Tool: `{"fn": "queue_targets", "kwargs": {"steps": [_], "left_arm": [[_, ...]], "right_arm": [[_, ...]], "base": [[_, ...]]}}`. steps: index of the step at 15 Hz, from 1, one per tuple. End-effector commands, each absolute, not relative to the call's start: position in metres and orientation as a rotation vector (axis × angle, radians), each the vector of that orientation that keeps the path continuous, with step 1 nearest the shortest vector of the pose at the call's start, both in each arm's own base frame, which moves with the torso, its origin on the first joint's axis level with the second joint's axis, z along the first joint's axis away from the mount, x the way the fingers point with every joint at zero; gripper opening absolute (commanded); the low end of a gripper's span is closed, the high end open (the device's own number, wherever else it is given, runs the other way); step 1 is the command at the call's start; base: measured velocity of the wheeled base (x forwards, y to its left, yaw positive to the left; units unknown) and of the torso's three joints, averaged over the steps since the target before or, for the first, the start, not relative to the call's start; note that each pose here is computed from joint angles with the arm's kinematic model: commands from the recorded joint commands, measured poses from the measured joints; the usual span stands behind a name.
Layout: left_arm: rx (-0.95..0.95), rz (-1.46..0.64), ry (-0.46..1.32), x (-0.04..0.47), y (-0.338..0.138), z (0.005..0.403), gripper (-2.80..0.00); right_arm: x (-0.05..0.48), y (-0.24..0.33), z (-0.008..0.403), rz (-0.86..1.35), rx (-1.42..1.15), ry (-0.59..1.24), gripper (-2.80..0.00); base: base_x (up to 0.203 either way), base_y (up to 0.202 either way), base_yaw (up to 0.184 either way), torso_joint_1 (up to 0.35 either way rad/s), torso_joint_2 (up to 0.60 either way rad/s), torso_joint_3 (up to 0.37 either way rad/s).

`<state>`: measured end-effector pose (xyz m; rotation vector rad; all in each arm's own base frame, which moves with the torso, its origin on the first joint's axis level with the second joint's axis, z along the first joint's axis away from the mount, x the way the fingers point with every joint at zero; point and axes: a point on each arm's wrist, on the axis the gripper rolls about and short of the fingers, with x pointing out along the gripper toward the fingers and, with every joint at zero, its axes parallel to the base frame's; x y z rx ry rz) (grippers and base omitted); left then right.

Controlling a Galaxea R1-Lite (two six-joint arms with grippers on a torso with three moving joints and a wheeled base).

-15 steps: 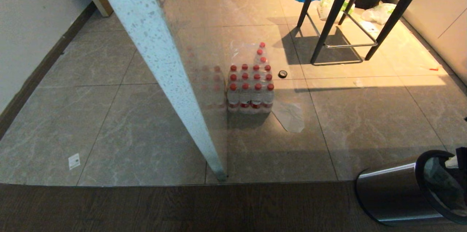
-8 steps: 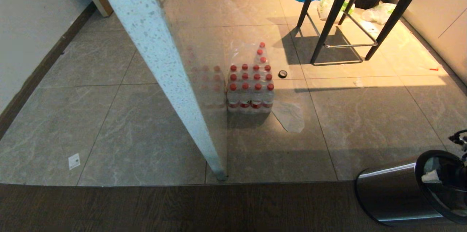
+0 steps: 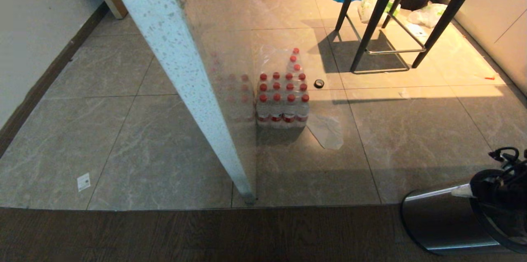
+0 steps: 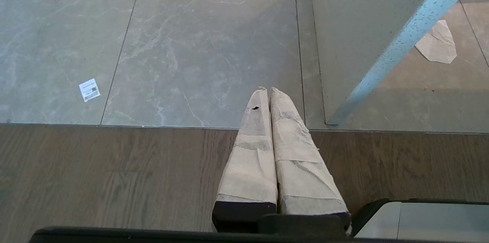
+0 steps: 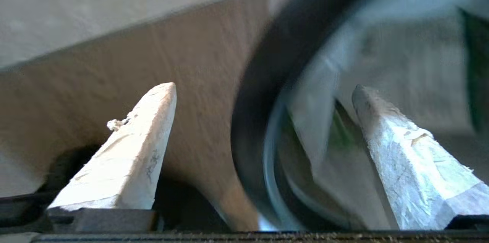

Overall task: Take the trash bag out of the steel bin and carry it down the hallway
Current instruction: Place the outer trash can on the ground

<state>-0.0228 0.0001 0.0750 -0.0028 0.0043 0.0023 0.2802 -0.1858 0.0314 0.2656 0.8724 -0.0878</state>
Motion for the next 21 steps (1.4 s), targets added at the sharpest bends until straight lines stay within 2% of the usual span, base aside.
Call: {"fn": "queue_targets", "kwargs": {"steps": [1,4,7,10,15,21], "left_arm": [[-0.003,0.003,0.005,-0.023,0.0,0.075,-2.8],[-0.003,0.003,0.005,-0.023,0.0,0.075,-2.8],[-0.003,0.003,0.005,-0.023,0.0,0.075,-2.8],[-0.003,0.003,0.005,-0.023,0.0,0.075,-2.8],[-0.003,0.003,0.005,-0.023,0.0,0.075,-2.8],[-0.003,0.003,0.005,-0.023,0.0,0.075,-2.8]], "right_arm": [[0.288,-0.191,0.013,-0.007,0.311,0.851,0.0],[0.29,-0.19,0.012,0.031,0.326,0.842,0.0],[0.279,-0.183,0.039,0.044,0.326,0.83,0.0],[0.268,-0.176,0.043,0.042,0.335,0.86,0.0],[0.267,-0.176,0.013,0.059,0.239,1.002,0.0],[0.277,-0.183,-0.01,0.051,0.223,1.024,0.0]], "base": [[0.0,0.0,0.0,0.0,0.0,0.0],[0.0,0.0,0.0,0.0,0.0,0.0],[0.0,0.0,0.0,0.0,0.0,0.0],[0.0,0.0,0.0,0.0,0.0,0.0],[0.0,0.0,0.0,0.0,0.0,0.0],[0.0,0.0,0.0,0.0,0.0,0.0]]}}
